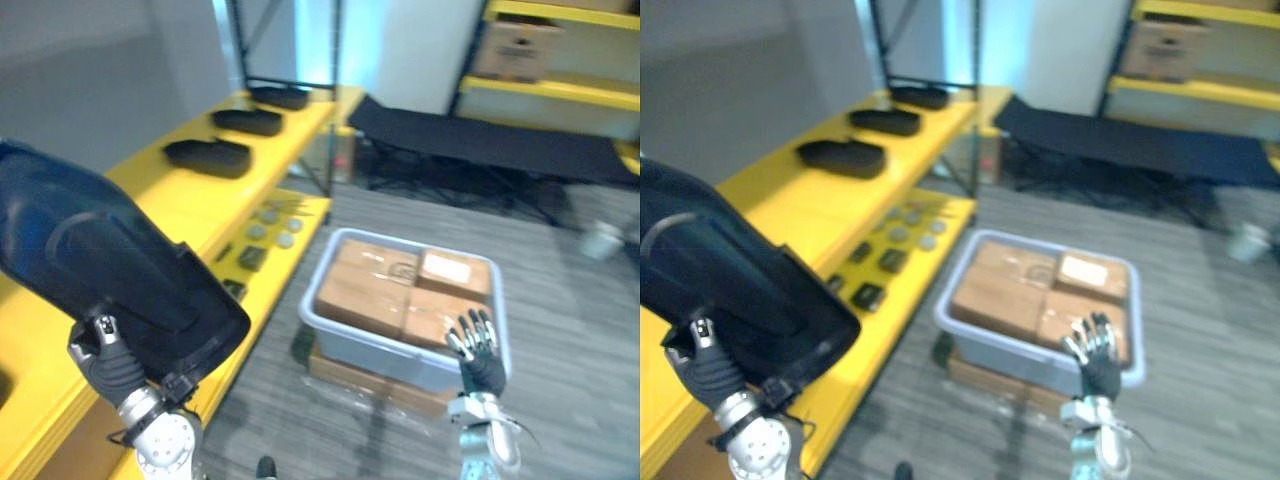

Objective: Walk over and take plastic housings, then place them on the shelf

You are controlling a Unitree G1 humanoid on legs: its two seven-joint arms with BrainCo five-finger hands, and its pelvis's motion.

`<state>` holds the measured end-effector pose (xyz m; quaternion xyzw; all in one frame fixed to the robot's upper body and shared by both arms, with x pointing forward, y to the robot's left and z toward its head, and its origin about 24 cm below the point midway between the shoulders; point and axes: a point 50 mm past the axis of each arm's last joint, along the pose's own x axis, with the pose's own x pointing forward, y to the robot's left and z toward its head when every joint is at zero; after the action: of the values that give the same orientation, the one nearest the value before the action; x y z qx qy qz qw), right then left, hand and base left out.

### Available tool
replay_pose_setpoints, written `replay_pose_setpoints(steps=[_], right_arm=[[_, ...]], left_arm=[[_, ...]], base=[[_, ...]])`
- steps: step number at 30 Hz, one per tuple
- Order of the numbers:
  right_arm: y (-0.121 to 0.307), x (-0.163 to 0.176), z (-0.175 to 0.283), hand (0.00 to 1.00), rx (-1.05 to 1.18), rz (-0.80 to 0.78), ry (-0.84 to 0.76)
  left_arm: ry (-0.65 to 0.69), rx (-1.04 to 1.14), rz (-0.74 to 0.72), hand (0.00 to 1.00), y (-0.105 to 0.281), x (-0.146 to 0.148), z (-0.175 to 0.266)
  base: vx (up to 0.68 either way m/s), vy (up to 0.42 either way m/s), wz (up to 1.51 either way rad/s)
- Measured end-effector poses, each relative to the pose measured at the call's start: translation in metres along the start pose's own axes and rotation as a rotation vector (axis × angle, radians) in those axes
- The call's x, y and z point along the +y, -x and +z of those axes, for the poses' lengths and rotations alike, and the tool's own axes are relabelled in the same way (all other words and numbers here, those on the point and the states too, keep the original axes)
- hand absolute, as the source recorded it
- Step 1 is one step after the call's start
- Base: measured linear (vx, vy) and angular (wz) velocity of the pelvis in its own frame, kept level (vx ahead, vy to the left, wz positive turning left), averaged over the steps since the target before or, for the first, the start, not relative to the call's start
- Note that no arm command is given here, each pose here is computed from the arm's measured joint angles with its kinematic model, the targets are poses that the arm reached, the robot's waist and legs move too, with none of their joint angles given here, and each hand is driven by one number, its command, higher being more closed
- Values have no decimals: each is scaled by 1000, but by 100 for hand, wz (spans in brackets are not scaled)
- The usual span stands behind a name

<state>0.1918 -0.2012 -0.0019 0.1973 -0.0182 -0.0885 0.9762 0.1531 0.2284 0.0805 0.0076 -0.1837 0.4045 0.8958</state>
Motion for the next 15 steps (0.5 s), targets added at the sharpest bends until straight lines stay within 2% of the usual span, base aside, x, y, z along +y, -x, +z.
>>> replay_pose_setpoints(steps=[1,3,6,11,15], right_arm=[[-4,4,1,0,-1,31,17],[-20,32,3,0,-26,156,33],[-27,61,2,0,-47,256,19],[-26,53,8,0,-73,210,27],[-30,59,13,0,-95,260,33]], left_arm=[[-12,0,10,100,0,4,0],[-53,-34,75,100,-3,21,7],[-43,-89,80,100,-8,23,18],[-19,-204,-87,100,-23,5,32],[-23,-236,-111,100,-26,5,34]], base=[[74,202,65],[82,180,49],[68,99,57],[69,18,138],[81,-138,57]])
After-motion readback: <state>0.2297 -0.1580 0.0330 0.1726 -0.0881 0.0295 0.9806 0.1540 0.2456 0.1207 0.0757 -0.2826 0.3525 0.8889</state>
